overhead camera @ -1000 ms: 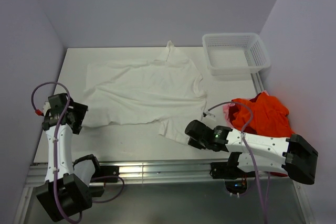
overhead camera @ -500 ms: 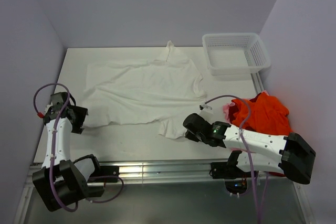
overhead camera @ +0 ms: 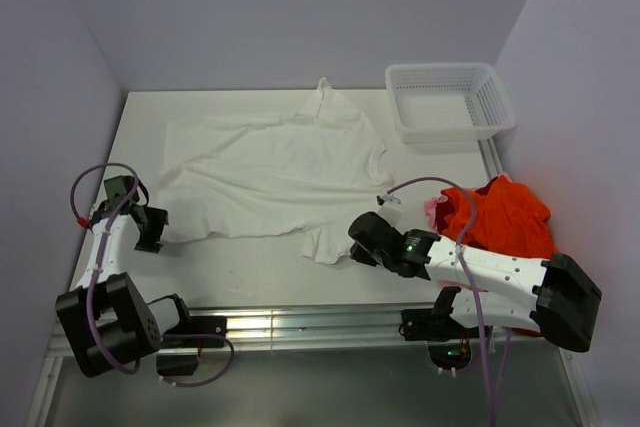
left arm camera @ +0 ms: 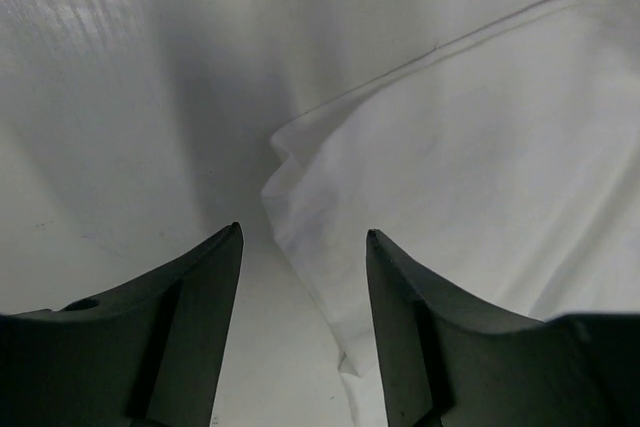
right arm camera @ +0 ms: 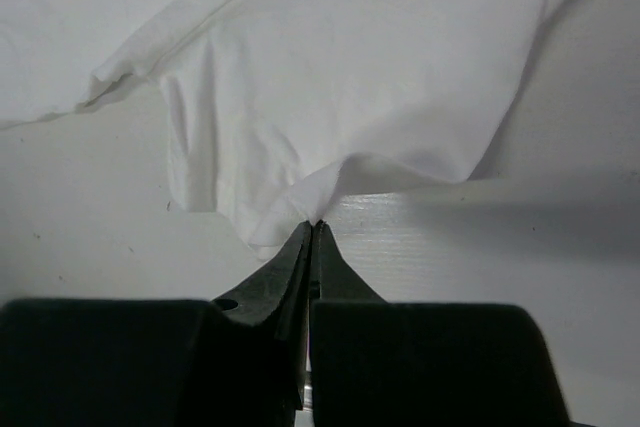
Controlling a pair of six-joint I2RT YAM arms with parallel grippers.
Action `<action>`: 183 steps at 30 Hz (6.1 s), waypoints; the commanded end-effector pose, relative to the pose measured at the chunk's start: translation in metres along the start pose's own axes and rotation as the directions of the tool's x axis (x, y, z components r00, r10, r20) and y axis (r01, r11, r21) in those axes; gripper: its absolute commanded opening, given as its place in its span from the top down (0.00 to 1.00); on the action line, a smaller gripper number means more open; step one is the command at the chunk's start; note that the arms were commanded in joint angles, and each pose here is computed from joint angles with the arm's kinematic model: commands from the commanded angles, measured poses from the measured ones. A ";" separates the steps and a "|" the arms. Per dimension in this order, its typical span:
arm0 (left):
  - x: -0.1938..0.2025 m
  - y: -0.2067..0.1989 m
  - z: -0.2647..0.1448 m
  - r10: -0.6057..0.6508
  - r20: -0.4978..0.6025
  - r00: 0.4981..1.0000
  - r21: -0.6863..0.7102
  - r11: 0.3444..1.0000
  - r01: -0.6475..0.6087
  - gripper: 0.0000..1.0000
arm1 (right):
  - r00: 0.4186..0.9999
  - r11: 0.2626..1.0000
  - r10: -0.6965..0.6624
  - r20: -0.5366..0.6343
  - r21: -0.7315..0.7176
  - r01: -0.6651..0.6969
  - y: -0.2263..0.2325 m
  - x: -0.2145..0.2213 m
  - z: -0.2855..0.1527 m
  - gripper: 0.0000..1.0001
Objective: Roll the t-shirts
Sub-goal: Fold the tshirt
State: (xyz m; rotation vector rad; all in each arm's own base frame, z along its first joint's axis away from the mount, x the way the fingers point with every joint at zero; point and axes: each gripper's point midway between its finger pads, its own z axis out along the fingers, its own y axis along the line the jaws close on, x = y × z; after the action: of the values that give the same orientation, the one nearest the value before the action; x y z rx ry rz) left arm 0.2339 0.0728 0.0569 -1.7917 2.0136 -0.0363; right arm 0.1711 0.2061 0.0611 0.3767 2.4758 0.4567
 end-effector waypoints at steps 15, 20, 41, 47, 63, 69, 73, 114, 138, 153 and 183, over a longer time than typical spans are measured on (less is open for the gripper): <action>-0.031 0.002 0.027 -0.066 0.177 0.982 -0.034 0.997 0.073 0.88 | 0.999 1.000 0.020 0.040 -0.015 -0.019 -0.003 -0.013 -0.004 1.00; -0.019 0.000 0.035 -0.054 0.114 0.992 -0.032 0.998 0.058 1.00 | 0.998 0.999 0.030 0.046 -0.015 -0.030 -0.006 -0.016 -0.012 1.00; -0.018 -0.009 0.019 0.008 0.074 0.997 -0.008 1.000 -0.007 1.00 | 0.985 0.998 0.055 0.164 -0.004 -0.055 -0.037 -0.052 -0.079 1.00; -0.030 -0.010 0.007 0.020 0.092 0.996 -0.009 1.000 -0.020 1.00 | 0.989 0.999 0.035 0.146 -0.011 -0.033 -0.029 -0.052 -0.078 1.00; -0.063 -0.007 -0.010 -0.008 0.122 0.992 -0.021 1.000 0.010 1.00 | 0.979 0.985 -0.170 0.110 0.009 0.170 0.005 -0.080 -0.062 1.00; -0.073 -0.013 -0.009 -0.004 0.129 0.992 -0.031 0.999 0.008 1.00 | 0.974 0.980 -0.197 0.109 0.000 0.198 0.017 -0.093 -0.059 1.00; -0.076 -0.014 -0.008 -0.002 0.133 0.991 -0.035 0.999 0.007 1.00 | 0.972 0.977 -0.213 0.096 -0.001 0.214 0.021 -0.095 -0.056 1.00; -0.086 -0.052 0.000 -0.071 0.055 0.996 0.003 0.997 0.071 1.00 | 0.961 0.971 -0.238 0.143 0.052 0.233 0.039 -0.200 -0.042 1.00; -0.099 -0.074 0.001 -0.098 0.051 0.994 0.025 0.995 0.096 1.00 | 0.958 0.972 -0.231 0.171 0.082 0.220 0.046 -0.241 -0.023 1.00; -0.091 -0.095 0.017 -0.074 0.030 0.997 0.000 0.997 0.074 1.00 | 0.962 0.972 -0.223 0.154 0.106 0.209 0.044 -0.251 -0.004 1.00; -0.092 -0.122 0.040 -0.088 -0.001 0.996 0.003 0.996 0.088 1.00 | 0.975 0.974 -0.184 0.124 0.155 0.164 0.042 -0.279 0.042 1.00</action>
State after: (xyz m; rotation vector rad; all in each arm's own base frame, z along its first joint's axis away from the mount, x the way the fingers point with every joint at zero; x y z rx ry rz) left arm 0.3517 0.1445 0.0700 -1.9021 1.9900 -0.0385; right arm 0.4019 0.1521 0.1625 0.2239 2.4611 0.1501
